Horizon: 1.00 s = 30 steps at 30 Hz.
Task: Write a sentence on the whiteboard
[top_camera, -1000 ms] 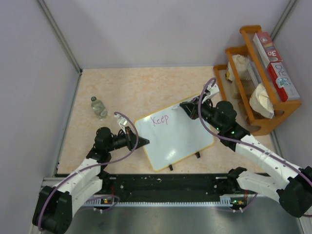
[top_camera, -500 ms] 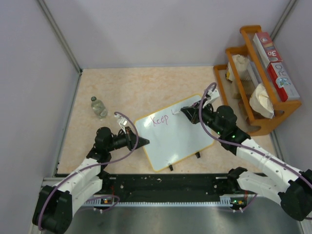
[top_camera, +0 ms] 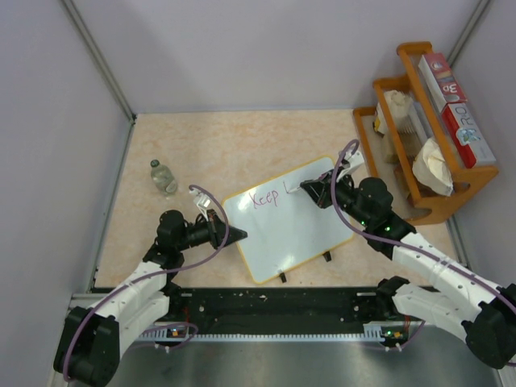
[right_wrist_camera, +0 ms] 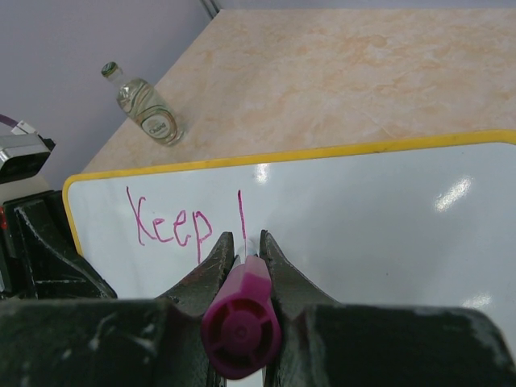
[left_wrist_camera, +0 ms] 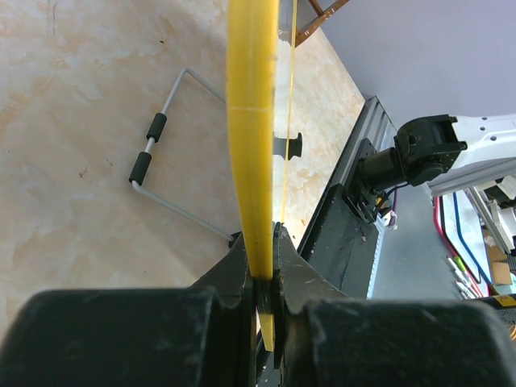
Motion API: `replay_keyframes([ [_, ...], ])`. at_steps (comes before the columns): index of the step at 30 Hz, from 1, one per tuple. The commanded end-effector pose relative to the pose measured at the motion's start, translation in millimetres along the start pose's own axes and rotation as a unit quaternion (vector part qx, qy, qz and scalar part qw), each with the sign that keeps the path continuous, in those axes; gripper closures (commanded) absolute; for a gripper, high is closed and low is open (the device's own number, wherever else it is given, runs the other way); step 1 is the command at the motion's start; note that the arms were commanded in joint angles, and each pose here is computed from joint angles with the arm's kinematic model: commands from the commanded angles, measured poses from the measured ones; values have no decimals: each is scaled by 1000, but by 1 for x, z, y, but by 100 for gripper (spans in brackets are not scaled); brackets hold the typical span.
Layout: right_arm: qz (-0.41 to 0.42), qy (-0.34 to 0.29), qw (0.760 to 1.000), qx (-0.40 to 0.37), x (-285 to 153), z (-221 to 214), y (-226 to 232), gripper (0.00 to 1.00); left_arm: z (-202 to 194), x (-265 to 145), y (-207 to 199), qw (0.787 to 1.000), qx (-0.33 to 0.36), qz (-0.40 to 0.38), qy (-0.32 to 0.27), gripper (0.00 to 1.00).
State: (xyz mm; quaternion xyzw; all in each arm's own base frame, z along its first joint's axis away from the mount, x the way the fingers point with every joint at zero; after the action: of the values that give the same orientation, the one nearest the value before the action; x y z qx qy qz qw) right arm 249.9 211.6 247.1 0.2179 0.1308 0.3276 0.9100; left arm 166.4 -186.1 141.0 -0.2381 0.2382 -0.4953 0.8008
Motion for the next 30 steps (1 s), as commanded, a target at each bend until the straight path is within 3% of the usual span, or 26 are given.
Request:
replay_keyframes([
  [1, 2, -25, 1000, 1, 1, 17, 5, 100, -32, -5, 13, 999, 21, 12, 47, 100],
  [30, 8, -50, 999, 17, 10, 38, 15, 100, -32, -5, 12, 999, 23, 10, 44, 100],
])
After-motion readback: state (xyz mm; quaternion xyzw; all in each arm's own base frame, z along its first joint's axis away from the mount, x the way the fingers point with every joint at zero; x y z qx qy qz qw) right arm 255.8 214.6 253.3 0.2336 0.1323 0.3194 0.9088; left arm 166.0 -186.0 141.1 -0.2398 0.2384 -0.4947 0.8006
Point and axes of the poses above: each gripper's point midway between its finger pads, its own x axis out along the fingers, its own y axis along the line the jaws close on, z = x × y, the point moved 3 cm from there along -x, back along the fingers, and after that the axes turned 6 degrees about x, right-handed, at the moved point
